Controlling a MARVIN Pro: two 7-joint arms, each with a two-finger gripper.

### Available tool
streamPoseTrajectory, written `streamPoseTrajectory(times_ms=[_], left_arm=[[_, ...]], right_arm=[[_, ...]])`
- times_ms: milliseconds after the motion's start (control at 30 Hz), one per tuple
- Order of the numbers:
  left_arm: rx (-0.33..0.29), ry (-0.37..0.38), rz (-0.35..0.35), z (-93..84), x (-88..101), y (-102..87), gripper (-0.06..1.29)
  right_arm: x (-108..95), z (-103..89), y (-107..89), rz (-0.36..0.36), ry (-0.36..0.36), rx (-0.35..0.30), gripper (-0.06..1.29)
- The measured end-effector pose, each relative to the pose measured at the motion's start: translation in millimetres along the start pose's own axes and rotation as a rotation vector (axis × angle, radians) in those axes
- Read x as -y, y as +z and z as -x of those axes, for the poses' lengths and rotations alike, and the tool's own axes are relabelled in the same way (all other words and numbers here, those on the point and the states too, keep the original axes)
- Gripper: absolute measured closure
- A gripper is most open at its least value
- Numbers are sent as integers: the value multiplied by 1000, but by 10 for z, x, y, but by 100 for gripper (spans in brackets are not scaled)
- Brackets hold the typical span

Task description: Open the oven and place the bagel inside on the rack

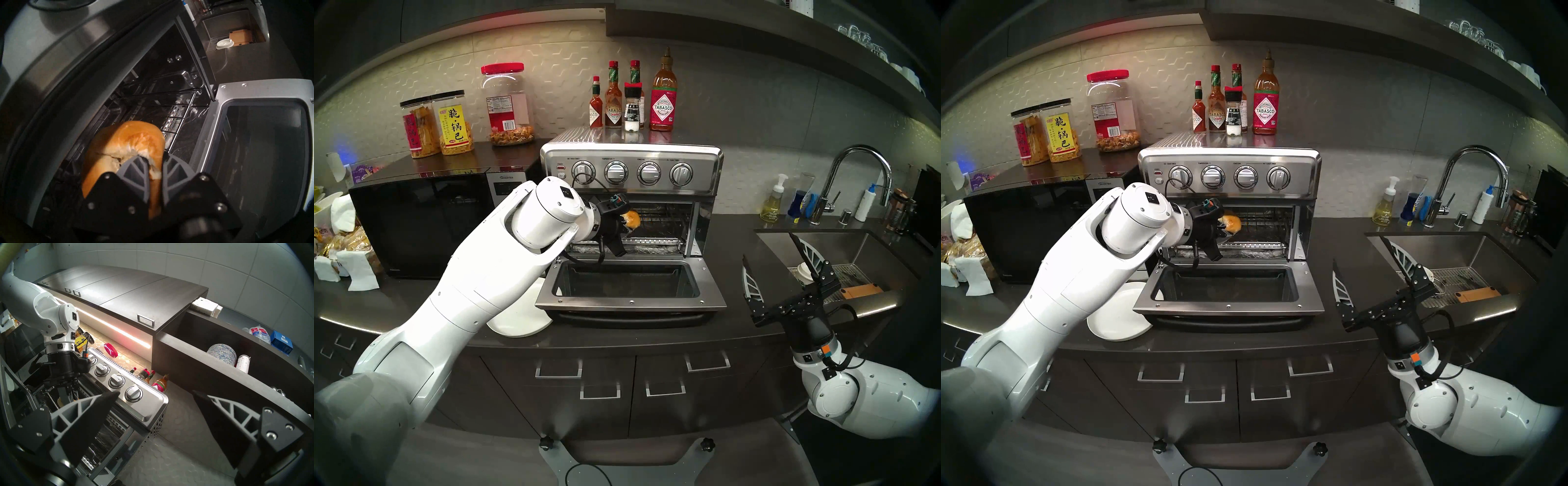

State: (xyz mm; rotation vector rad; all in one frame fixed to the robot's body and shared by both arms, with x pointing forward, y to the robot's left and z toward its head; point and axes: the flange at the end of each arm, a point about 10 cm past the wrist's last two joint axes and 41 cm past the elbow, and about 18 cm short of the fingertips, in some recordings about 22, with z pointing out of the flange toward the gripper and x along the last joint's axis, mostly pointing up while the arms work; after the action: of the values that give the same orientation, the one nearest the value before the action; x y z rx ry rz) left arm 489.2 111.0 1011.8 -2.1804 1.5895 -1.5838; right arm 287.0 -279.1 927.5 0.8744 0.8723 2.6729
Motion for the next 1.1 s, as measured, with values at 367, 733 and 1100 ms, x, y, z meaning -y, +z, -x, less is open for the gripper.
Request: streamPoseTrajectory(times_ms=[367, 733, 1100], left_arm=[[-11, 8, -17, 48, -73, 72, 111], [-34, 9, -7, -30, -132, -88, 8], [-14, 9, 10, 85, -149, -62, 8]], right_arm=[[0, 0, 0, 0, 0, 0, -1], [0, 0, 0, 0, 0, 0, -1], [0, -1, 0, 0, 0, 0, -1]])
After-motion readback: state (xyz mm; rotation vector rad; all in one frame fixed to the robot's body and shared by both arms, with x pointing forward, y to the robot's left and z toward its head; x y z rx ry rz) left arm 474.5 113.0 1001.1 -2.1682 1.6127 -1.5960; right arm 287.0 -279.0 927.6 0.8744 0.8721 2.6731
